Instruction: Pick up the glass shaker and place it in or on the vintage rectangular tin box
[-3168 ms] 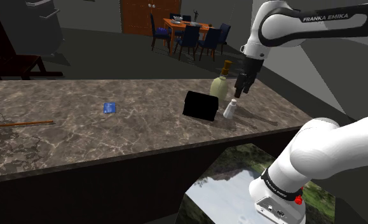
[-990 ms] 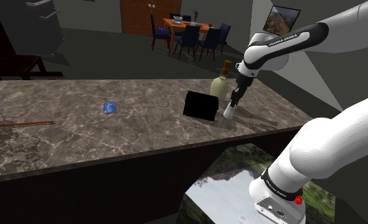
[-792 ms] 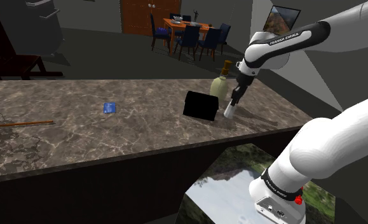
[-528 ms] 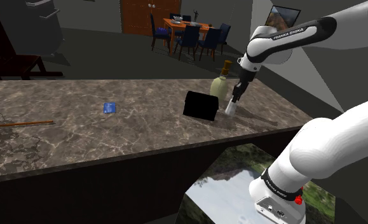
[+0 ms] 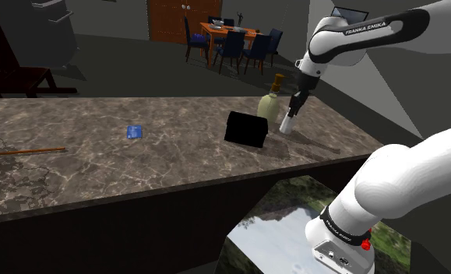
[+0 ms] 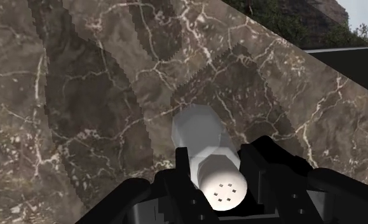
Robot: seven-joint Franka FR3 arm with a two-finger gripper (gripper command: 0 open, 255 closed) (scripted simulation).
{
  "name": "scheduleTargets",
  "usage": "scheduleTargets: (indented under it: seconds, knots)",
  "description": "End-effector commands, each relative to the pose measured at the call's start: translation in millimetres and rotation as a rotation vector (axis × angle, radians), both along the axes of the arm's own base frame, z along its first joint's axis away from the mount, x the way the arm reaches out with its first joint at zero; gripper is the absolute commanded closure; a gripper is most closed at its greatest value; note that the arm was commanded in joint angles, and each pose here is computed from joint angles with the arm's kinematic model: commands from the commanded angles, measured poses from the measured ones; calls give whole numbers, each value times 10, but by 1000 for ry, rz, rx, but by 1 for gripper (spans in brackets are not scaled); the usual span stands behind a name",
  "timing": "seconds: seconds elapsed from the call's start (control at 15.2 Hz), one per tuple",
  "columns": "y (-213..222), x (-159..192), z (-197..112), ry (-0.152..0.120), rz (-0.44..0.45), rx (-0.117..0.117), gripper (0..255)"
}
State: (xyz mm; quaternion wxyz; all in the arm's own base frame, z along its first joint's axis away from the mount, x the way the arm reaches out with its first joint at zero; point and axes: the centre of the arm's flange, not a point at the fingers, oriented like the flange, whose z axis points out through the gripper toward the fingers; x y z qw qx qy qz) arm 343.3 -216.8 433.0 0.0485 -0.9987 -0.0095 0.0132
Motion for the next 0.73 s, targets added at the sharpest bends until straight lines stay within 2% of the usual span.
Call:
scheduleTargets:
  seconds: [0.0,0.66]
  knots:
    - [9,4,100,0,0,0,255]
    - [9,4,628,0,0,0,255]
